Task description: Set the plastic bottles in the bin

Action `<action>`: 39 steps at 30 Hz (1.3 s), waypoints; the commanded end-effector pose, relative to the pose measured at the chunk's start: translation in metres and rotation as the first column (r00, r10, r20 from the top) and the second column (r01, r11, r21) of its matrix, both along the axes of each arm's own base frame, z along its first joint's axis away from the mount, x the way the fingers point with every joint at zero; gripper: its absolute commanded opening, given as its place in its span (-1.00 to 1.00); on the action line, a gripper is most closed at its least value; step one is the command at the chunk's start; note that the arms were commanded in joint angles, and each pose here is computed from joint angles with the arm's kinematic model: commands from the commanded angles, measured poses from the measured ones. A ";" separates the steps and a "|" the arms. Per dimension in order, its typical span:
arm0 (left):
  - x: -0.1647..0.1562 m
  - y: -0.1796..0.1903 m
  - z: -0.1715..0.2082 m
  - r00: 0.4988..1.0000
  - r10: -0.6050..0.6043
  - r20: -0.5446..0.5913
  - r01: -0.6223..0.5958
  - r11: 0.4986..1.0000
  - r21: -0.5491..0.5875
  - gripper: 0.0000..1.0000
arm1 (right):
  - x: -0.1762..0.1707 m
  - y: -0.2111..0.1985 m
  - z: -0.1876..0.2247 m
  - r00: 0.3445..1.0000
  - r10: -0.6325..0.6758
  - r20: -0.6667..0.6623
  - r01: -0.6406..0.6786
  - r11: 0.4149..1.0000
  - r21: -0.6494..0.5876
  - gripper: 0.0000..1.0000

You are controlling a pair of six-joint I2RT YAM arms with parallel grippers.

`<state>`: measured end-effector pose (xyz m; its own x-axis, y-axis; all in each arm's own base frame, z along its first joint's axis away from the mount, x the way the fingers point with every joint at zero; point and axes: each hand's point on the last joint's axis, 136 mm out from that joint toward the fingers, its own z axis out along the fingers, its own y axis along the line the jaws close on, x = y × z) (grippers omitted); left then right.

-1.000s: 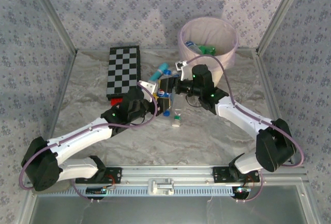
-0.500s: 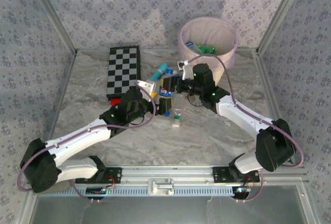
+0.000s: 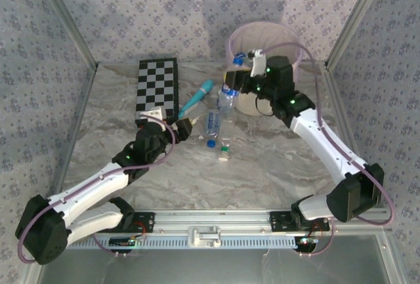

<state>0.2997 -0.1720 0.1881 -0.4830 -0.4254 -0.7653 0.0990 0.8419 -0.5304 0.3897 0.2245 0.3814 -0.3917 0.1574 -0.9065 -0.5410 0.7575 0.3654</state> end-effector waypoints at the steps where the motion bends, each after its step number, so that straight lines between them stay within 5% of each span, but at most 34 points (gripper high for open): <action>1: 0.001 0.011 -0.004 0.997 0.054 -0.047 -0.059 0.991 -0.118 1.00 | 0.003 -0.023 0.038 0.991 -0.058 0.120 0.067 0.995 -0.076 0.05; 12: -0.005 0.015 -0.031 0.986 0.066 -0.150 -0.083 0.990 -0.112 1.00 | 0.071 -0.091 0.078 0.933 -0.269 0.238 0.306 0.942 -0.138 0.06; 21: -0.006 0.011 -0.030 0.987 0.047 -0.155 -0.066 0.991 -0.116 1.00 | 0.139 -0.105 0.030 0.944 -0.319 0.088 0.330 0.928 -0.175 0.06; 32: -0.007 0.011 -0.032 0.985 0.043 -0.166 -0.062 0.992 -0.114 1.00 | 0.171 -0.090 -0.039 0.953 -0.276 -0.125 0.251 0.950 -0.184 0.11; 36: -0.006 0.010 -0.031 0.985 0.042 -0.166 -0.062 0.992 -0.114 1.00 | 0.173 -0.089 -0.039 0.954 -0.270 -0.131 0.246 0.953 -0.175 0.23; 39: -0.005 0.010 -0.031 0.985 0.044 -0.167 -0.063 0.991 -0.114 1.00 | 0.172 -0.092 -0.031 0.950 -0.291 -0.117 0.268 0.947 -0.179 0.52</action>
